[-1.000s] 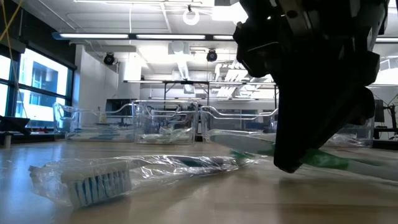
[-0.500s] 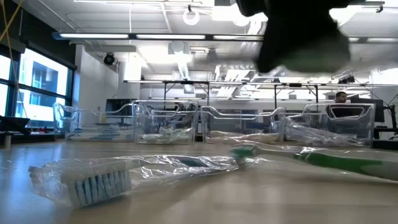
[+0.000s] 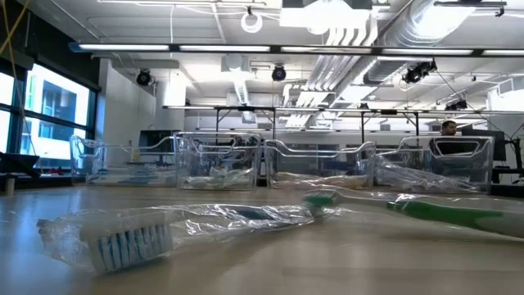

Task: Pick & Place Toothbrushes
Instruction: Put the green toothbrush into the middle left transparent bin

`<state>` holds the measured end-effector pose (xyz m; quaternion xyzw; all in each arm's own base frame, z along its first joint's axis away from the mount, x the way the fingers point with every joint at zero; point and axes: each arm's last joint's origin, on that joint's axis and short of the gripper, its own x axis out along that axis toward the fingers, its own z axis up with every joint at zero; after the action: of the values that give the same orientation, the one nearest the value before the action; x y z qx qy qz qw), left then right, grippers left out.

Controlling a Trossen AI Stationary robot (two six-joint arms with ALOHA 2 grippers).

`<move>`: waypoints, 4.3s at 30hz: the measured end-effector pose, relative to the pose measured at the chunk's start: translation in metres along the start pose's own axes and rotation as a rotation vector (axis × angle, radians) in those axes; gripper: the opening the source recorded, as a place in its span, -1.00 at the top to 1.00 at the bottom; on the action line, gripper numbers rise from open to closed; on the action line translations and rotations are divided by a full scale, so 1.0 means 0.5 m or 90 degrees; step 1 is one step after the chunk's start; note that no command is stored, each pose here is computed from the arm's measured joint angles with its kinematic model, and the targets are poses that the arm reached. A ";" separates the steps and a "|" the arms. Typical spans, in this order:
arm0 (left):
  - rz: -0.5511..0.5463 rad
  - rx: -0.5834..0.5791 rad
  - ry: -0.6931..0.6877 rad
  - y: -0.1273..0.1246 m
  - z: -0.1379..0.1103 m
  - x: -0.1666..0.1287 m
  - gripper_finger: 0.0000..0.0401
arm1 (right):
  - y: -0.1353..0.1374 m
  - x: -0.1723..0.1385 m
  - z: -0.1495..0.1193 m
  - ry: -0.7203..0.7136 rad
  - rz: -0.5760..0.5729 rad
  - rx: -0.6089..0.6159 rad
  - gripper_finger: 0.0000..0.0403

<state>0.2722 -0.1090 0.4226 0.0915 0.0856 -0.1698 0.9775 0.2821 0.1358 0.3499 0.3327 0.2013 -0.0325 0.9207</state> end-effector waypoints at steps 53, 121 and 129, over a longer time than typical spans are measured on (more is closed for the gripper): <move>0.064 -0.086 -0.285 0.126 0.023 0.086 0.22 | 0.050 -0.081 0.071 -0.272 0.008 -0.336 0.94; 0.235 -0.101 -0.131 0.240 -0.011 0.000 0.90 | -0.003 -0.238 0.055 -0.141 -0.034 -0.323 0.10; 0.331 -0.147 -0.026 0.331 -0.064 -0.039 0.90 | -0.010 -0.223 0.039 -0.094 -0.052 -0.303 0.71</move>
<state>0.3072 0.0572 0.4203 -0.0050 0.0585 0.0959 0.9937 0.1858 0.1117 0.4043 0.0948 0.1488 -0.0455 0.9833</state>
